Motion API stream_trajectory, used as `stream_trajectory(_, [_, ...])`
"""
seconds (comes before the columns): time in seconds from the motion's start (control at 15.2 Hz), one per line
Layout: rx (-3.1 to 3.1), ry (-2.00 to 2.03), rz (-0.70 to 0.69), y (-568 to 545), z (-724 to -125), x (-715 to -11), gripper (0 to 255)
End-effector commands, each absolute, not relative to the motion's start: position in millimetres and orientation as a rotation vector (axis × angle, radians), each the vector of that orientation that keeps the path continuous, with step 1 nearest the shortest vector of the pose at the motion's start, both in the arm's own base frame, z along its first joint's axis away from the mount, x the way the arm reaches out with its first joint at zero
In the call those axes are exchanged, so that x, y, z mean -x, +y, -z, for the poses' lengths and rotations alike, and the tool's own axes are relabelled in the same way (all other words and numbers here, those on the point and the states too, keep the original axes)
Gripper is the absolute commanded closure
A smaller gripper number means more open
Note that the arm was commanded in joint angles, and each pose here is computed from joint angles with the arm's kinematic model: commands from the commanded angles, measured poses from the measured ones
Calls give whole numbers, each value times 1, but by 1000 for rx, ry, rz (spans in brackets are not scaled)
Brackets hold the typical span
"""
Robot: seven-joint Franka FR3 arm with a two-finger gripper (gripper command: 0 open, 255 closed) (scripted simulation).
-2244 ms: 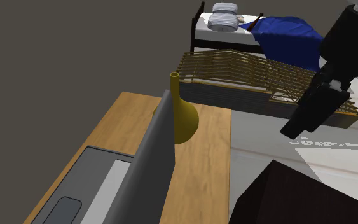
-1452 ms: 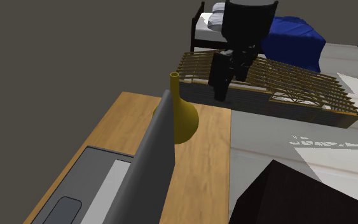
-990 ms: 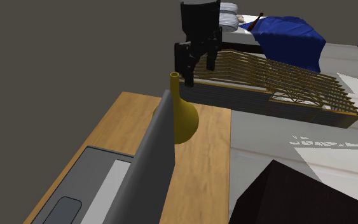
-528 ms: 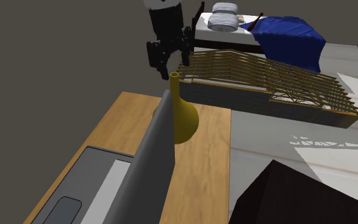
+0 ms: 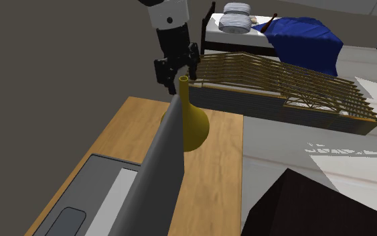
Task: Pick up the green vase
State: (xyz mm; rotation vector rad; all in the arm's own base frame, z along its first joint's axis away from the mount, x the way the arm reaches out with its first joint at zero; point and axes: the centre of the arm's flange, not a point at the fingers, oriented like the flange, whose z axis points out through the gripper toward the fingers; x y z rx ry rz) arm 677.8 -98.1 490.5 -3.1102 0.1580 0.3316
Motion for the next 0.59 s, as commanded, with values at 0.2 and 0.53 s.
stream_trajectory(0.2, [3110, 158, -330, -99, -487, -677, 255])
stream_trajectory(0.53, [3110, 158, -330, -99, -487, -677, 255])
